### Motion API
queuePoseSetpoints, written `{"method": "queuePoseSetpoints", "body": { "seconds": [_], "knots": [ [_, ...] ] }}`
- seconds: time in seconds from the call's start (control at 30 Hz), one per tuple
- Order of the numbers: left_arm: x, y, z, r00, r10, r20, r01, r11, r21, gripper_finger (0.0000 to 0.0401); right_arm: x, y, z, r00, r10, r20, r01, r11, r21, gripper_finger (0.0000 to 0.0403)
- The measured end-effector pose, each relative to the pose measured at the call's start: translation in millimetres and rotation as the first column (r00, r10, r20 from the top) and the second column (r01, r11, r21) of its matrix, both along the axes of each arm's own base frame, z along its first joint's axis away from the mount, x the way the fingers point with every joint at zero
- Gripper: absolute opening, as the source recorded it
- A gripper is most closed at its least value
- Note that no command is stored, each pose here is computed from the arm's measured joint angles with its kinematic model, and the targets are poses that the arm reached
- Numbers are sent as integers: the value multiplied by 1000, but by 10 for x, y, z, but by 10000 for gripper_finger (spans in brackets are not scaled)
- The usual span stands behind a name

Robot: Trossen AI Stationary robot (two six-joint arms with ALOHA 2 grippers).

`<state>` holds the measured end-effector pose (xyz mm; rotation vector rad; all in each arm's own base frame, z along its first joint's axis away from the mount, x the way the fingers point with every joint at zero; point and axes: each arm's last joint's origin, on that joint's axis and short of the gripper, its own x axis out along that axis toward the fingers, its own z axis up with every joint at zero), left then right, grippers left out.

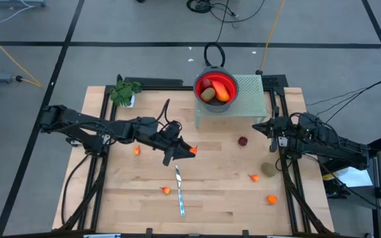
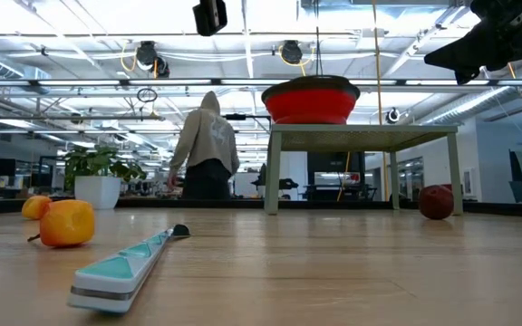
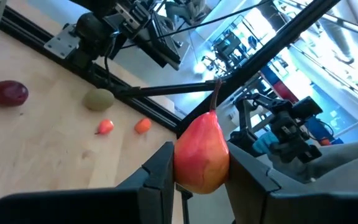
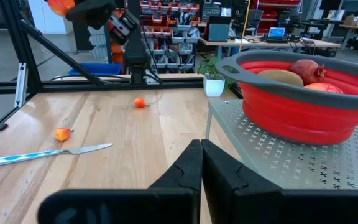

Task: Pick & Place Fruit
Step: Put the peach into the red strainer bowl on the shelf

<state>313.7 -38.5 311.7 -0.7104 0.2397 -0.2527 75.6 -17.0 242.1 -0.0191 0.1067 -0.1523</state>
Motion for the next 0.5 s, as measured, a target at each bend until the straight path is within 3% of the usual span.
{"method": "queuePoseSetpoints", "body": {
  "seconds": [0.27,0.37,0.5],
  "knots": [
    [1,3,-2,1000,7,12,-7,999,42,108,0,0,0,1000,0,0,0,1000,0,0],
    [1,-10,-12,997,62,42,-69,981,179,108,0,0,0,1000,0,0,0,1000,0,0],
    [-9,-54,-46,992,100,73,-121,898,424,108,0,0,0,1000,0,0,0,1000,0,0]
  ]
}}
